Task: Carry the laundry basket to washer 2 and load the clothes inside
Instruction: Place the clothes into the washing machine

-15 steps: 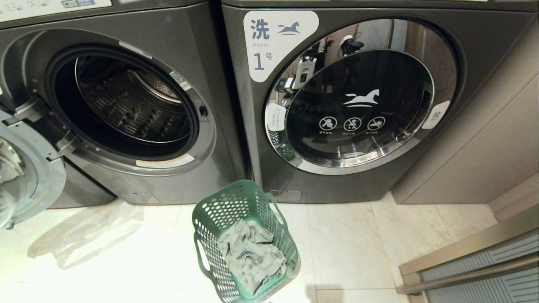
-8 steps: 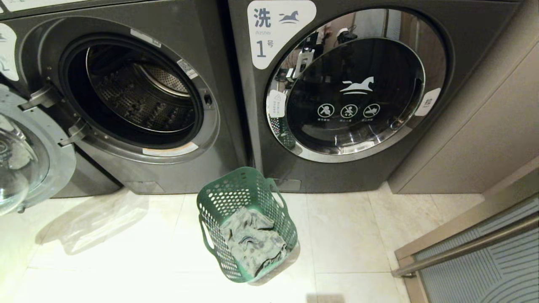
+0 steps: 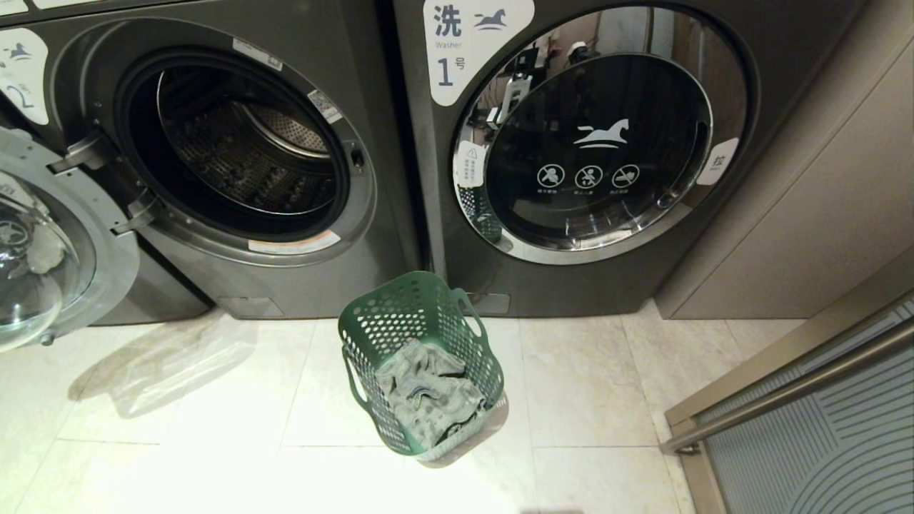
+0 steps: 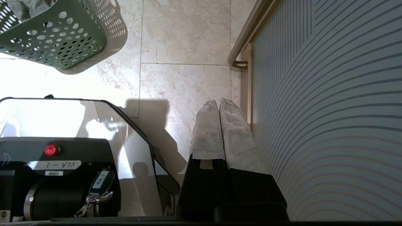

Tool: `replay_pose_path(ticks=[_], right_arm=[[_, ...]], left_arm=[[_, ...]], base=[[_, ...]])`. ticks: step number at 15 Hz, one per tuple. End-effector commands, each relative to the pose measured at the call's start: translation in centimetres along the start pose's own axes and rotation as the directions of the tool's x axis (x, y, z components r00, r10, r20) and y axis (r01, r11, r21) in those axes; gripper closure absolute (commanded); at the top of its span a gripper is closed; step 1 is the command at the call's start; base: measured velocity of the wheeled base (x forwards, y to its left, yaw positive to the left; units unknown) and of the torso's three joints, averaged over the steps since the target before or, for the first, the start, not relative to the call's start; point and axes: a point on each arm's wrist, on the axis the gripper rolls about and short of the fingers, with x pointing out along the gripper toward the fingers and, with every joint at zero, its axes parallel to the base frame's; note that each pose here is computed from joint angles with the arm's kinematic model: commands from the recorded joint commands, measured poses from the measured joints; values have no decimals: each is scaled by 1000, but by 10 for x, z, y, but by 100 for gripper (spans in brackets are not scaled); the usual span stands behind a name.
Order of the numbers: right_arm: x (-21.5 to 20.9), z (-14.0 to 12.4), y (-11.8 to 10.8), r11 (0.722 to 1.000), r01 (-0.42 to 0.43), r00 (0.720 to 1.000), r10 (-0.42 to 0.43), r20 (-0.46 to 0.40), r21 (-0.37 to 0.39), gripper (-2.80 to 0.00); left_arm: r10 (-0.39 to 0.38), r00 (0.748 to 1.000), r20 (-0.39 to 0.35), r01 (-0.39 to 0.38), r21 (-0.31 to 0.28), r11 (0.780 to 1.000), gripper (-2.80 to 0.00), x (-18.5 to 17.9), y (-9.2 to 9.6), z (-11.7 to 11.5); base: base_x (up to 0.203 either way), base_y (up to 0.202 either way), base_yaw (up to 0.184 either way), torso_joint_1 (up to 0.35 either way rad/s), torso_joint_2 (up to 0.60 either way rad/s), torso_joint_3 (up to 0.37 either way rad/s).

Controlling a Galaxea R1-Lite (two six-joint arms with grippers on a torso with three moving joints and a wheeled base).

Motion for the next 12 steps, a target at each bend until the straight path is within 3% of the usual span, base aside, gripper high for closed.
replay_pose_path(ticks=[1, 8, 12], right_arm=[[0, 0, 0, 1000, 0, 1000, 0, 0, -1, 0], [0, 0, 0, 1000, -2, 1000, 2, 0, -9, 0], [0, 0, 0, 1000, -2, 1000, 2, -1, -10, 0]], left_arm=[[0, 1000, 0, 0, 2, 1000, 0, 0, 0, 0], [0, 1000, 0, 0, 0, 1000, 0, 0, 0, 0], [1, 1000, 0, -1, -6, 1000, 0, 0, 0, 0]], base=[[0, 0, 0, 0, 0, 0], [0, 0, 0, 0, 0, 0], [1, 151, -1, 3, 2, 4]])
